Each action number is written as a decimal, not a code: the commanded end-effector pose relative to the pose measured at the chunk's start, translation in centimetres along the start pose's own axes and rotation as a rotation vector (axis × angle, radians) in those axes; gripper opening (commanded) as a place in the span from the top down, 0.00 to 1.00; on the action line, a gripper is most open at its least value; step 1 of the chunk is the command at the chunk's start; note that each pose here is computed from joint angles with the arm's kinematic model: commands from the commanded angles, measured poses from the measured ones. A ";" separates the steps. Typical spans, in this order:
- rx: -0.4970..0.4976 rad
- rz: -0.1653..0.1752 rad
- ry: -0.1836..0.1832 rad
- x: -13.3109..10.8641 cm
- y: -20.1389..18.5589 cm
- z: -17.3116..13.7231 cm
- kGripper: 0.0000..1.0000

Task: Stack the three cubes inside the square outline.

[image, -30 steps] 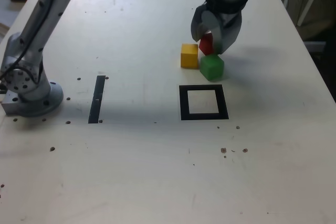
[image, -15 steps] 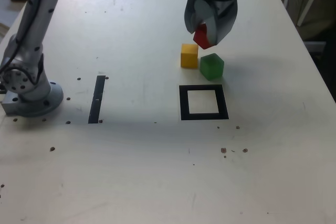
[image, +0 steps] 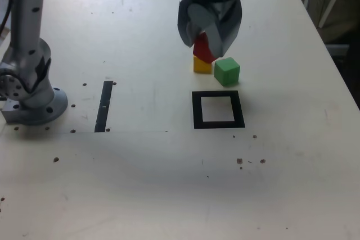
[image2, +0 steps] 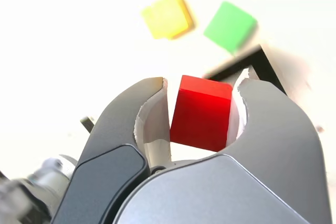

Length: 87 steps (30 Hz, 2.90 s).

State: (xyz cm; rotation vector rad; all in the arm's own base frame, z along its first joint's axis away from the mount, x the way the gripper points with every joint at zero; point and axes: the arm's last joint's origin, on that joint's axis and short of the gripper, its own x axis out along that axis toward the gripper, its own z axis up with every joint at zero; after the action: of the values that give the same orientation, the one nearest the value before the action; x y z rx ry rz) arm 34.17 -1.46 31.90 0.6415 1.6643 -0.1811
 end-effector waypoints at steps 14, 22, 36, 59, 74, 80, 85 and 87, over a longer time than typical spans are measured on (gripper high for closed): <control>-0.378 -0.145 -0.011 1.2 -2.7 2.6 0.62; -0.474 -0.190 0.018 3.5 -2.6 4.1 0.62; -0.523 -0.226 0.052 6.4 -2.0 4.9 0.62; -0.511 -0.237 0.037 8.0 -1.3 5.4 0.01; -0.511 -0.222 0.042 6.7 -1.3 3.8 0.00; -0.510 -0.188 0.043 5.1 -0.8 1.5 0.00; -0.468 -0.187 0.036 4.6 0.5 0.0 0.00; -0.452 -0.187 0.035 4.8 1.4 -0.7 0.00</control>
State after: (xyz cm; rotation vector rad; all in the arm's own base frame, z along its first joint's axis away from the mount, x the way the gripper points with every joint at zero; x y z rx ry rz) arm 34.18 0.84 27.48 0.1463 1.7261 0.0750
